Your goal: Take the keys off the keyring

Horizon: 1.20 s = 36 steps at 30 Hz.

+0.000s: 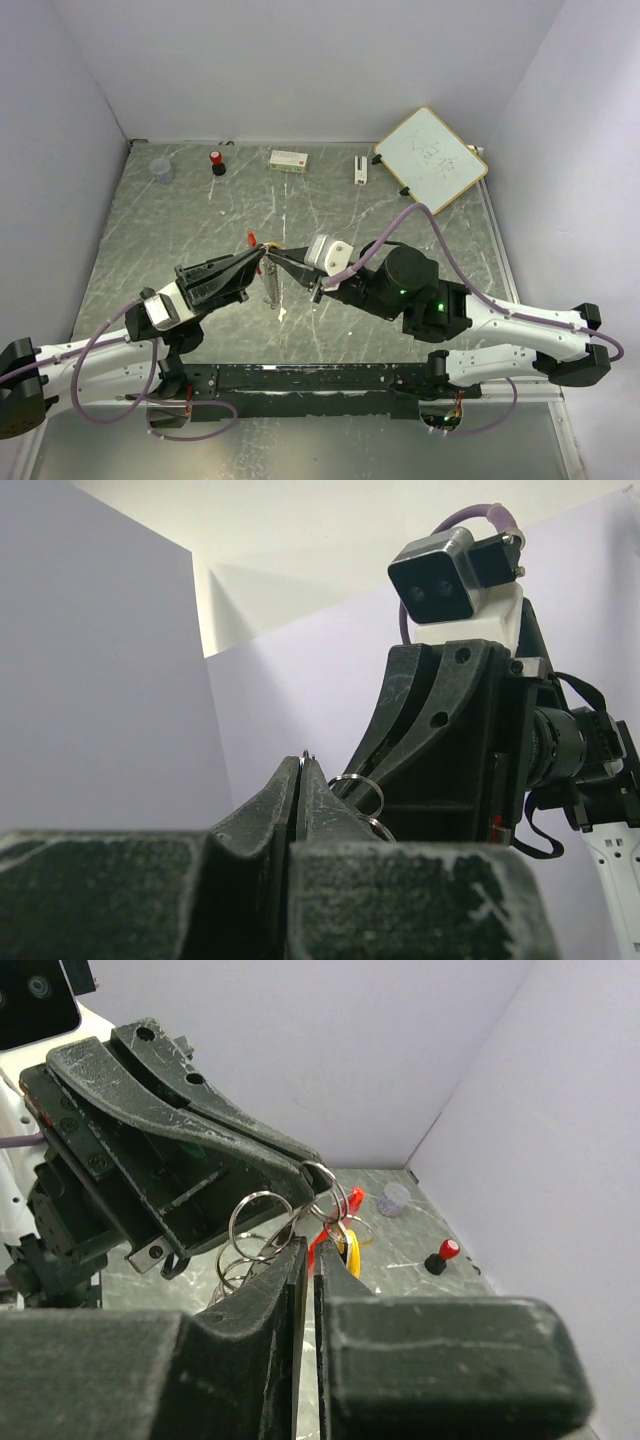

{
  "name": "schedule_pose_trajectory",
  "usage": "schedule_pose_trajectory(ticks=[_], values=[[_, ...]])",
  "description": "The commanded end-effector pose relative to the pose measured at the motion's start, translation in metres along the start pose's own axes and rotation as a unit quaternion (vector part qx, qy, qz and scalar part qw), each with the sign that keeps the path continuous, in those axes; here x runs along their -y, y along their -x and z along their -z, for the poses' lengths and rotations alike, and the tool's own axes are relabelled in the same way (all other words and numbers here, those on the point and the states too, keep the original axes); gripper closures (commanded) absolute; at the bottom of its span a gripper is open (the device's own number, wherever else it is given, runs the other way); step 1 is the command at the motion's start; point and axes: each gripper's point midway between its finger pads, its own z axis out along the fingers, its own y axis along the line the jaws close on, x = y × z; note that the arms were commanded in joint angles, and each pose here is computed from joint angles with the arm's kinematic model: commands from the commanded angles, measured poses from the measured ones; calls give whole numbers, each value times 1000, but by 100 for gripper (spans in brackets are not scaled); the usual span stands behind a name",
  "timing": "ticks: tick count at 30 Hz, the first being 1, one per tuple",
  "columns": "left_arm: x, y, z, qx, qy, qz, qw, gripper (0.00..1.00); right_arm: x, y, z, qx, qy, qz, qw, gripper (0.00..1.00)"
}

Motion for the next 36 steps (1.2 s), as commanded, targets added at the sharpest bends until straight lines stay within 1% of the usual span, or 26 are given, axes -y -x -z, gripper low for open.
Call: schedule_pose_trajectory(ticks=[1,6,9,16,23,28,36], values=[[-4,14,0,17,5,-17,1000,93,6,25,11,15,6,-9,1000,91],[-4,19,-3,17,1,-20,1000,93,11,36,26,29,5,-26,999,86],[-3,22,-2,22,-2,-18,1000,93,15,35,31,30,-5,-27,999,84],[5,30,-4,32,-23,-6,999,93,19,27,29,31,-25,-24,999,80],[12,37,-4,42,-41,10,998,93,6,21,23,43,-5,-31,999,76],[15,38,-5,50,-47,20,997,93,2,24,24,56,3,-38,998,75],[14,35,-6,54,-42,25,997,93,-6,23,18,59,19,-42,997,75]])
